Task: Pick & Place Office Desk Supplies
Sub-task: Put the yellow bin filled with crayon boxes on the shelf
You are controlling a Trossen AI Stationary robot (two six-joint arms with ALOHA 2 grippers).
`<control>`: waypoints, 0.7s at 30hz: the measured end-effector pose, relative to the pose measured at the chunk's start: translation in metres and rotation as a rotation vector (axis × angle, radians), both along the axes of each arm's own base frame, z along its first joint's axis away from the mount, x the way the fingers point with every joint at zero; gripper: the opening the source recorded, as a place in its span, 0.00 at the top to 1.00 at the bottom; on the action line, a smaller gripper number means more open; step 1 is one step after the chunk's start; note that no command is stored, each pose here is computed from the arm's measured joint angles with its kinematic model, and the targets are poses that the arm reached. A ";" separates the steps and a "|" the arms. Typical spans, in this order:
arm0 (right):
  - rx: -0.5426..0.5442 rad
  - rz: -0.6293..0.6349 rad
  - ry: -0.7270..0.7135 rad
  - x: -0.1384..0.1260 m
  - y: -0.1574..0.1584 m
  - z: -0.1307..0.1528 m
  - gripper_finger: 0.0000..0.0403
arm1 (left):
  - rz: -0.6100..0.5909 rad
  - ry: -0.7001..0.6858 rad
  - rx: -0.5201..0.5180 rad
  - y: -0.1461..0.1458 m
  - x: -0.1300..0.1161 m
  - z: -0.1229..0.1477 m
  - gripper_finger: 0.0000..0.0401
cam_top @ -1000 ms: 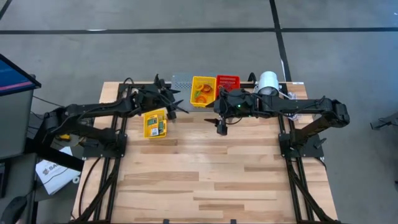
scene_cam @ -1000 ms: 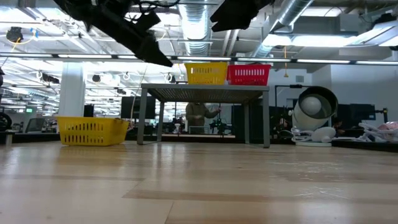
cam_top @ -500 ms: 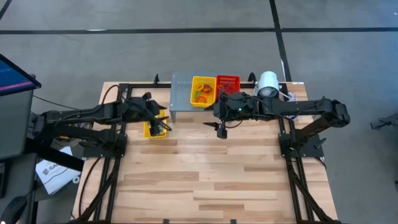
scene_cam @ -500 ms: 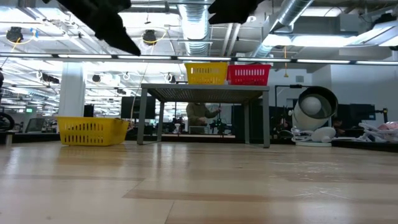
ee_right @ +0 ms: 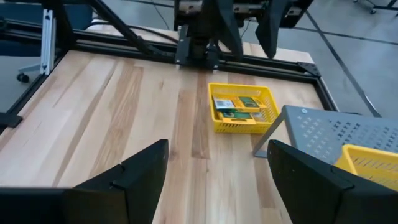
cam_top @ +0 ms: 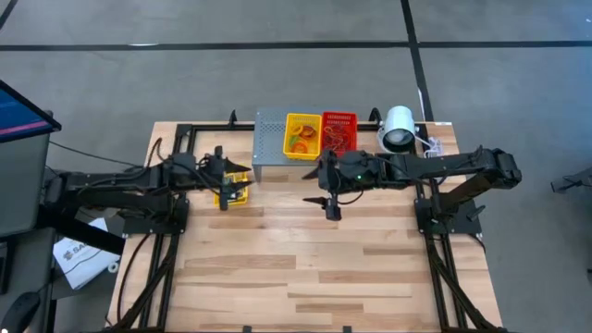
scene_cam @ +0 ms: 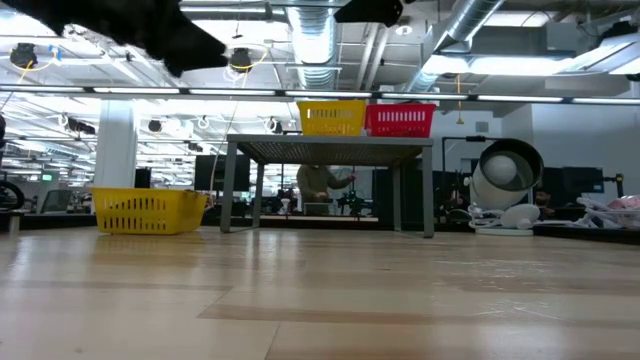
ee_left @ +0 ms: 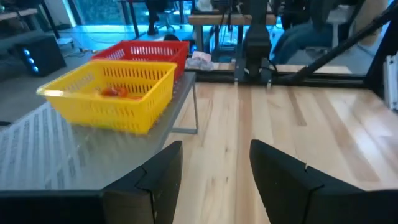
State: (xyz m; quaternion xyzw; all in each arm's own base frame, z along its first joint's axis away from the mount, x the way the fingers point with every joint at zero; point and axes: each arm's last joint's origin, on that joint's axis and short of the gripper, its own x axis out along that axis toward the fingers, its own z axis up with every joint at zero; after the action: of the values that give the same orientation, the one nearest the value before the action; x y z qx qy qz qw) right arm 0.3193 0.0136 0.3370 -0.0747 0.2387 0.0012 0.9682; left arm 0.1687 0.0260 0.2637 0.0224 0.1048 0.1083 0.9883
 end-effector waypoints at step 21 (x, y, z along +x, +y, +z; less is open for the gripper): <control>0.042 0.146 -0.490 -0.012 0.012 -0.017 0.33 | -0.068 0.145 -0.133 -0.016 -0.026 -0.020 0.55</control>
State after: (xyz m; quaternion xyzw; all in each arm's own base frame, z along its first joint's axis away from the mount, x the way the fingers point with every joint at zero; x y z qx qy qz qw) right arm 0.3075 0.0254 0.3203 -0.0697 -0.0090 0.0578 0.9959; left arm 0.1423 0.0101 0.2433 -0.0317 0.1822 0.0658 0.9805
